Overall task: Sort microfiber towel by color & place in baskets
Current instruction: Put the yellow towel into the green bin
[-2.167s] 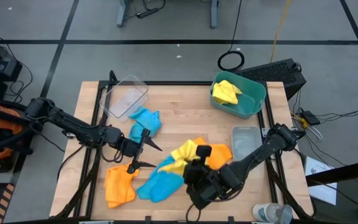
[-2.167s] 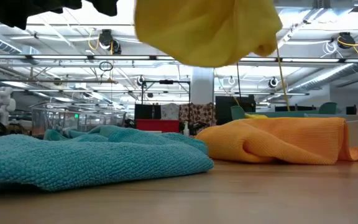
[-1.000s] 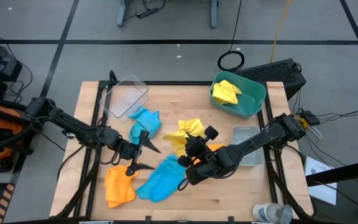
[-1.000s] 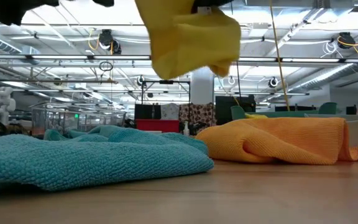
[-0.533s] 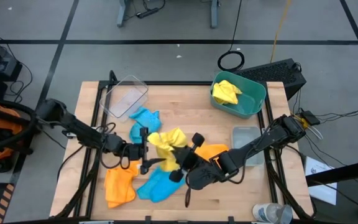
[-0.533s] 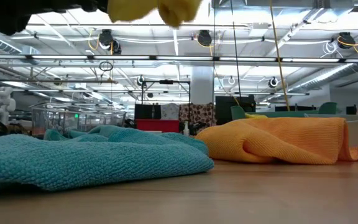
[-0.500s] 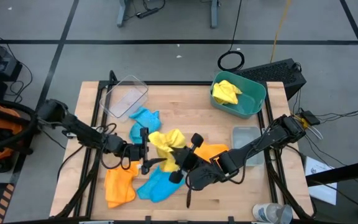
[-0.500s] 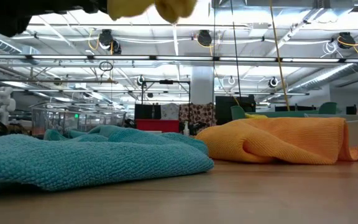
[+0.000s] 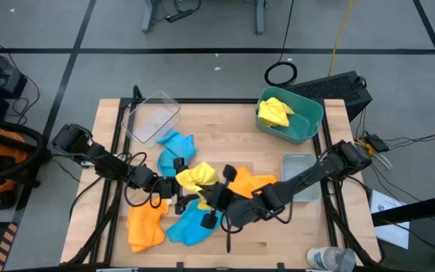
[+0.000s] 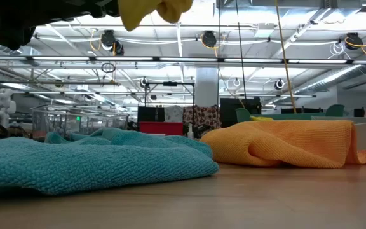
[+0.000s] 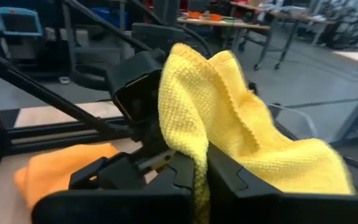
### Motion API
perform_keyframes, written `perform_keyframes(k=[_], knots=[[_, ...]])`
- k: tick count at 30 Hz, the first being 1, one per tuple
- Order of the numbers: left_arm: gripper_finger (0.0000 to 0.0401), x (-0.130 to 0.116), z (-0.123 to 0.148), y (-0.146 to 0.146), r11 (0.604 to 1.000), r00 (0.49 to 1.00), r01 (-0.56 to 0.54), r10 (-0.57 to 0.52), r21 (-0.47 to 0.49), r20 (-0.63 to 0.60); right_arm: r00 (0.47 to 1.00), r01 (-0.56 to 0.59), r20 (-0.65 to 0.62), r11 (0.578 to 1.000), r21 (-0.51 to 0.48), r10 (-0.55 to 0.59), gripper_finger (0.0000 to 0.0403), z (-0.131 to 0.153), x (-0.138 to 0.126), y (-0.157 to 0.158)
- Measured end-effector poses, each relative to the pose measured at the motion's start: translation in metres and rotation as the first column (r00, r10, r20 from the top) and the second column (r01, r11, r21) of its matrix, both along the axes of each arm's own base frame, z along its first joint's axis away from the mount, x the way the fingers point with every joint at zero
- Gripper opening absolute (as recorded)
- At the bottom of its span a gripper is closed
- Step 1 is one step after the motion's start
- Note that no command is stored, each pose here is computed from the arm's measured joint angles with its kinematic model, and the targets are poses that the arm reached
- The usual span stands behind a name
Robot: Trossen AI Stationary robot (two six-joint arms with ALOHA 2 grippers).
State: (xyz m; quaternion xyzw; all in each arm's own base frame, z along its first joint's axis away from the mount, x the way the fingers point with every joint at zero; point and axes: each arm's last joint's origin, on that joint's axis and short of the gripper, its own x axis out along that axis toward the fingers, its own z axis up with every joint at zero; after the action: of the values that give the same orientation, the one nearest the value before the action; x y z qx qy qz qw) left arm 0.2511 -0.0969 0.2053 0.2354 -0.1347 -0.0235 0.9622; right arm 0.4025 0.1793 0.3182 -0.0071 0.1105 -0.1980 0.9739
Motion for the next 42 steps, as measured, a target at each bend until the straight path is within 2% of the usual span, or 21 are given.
perform_keyframes(k=[2,5,7,8,9,12,17,20,24,27,33,37,40,42], knots=[[0.0246,0.0,0.0,-0.001,1.0,1.0,0.017,-0.017,0.012,0.001,1.0,-0.017,0.002,1.0,0.011,0.017,0.001,-0.002,0.003,-0.002],[0.0145,-0.002,-0.001,-0.005,0.997,1.0,0.02,-0.02,0.074,0.0,1.0,-0.025,-0.001,0.999,0.023,0.025,0.0018,-0.002,0.004,-0.003],[0.0062,-0.003,-0.002,-0.007,0.994,1.0,-0.021,0.022,0.11,-0.005,0.998,-0.048,-0.035,0.999,0.01,0.048,0.0033,-0.004,0.001,0.0],[0.0033,-0.003,-0.002,-0.008,0.992,0.999,-0.046,0.047,0.115,-0.009,0.996,-0.063,-0.059,0.998,0.0,0.063,0.0044,-0.005,0.0,0.003],[0.0021,-0.003,-0.002,-0.008,0.991,0.998,-0.064,0.066,0.116,-0.01,0.994,-0.069,-0.082,0.998,-0.007,0.068,0.0057,-0.005,-0.003,0.006],[0.002,-0.004,-0.001,-0.007,0.987,0.996,-0.079,0.083,0.142,-0.022,0.989,-0.045,-0.144,0.998,-0.048,0.038,0.0102,-0.004,-0.013,0.016],[0.0009,-0.005,-0.005,-0.006,0.981,0.992,-0.072,0.09,0.18,-0.09,0.968,0.002,-0.245,0.979,-0.206,-0.054,0.018,-0.005,-0.034,0.032],[0.0007,-0.006,-0.005,-0.005,0.979,0.986,-0.069,0.096,0.19,-0.139,0.955,-0.062,-0.295,0.963,-0.263,-0.019,0.0216,-0.004,-0.045,0.045],[0.0005,-0.008,-0.002,0.004,0.985,0.974,-0.085,0.113,0.149,-0.196,0.947,-0.129,-0.32,0.945,-0.3,0.028,0.0244,-0.005,-0.053,0.058],[0.0005,-0.009,0.001,0.012,0.99,0.964,-0.097,0.119,0.102,-0.238,0.946,-0.145,-0.323,0.927,-0.346,0.027,0.0258,-0.007,-0.044,0.057],[0.0005,-0.01,-0.001,0.022,0.999,0.947,0.0,0.012,0.036,-0.32,0.903,-0.255,-0.43,0.834,-0.49,0.024,0.0292,-0.029,-0.013,0.042],[0.0005,-0.011,-0.003,0.022,0.997,0.934,0.059,-0.041,0.039,-0.355,0.89,-0.269,-0.455,0.836,-0.478,0.026,0.0305,-0.031,-0.002,0.024],[0.0007,-0.011,-0.004,0.021,0.995,0.93,0.092,-0.072,0.037,-0.361,0.862,-0.317,-0.504,0.838,-0.445,0.058,0.0301,-0.035,0.003,0.012],[0.0009,-0.012,-0.003,0.02,0.992,0.928,0.12,-0.1,0.033,-0.36,0.841,-0.326,-0.537,0.854,-0.406,0.065,0.0299,-0.039,0.004,0.004]])
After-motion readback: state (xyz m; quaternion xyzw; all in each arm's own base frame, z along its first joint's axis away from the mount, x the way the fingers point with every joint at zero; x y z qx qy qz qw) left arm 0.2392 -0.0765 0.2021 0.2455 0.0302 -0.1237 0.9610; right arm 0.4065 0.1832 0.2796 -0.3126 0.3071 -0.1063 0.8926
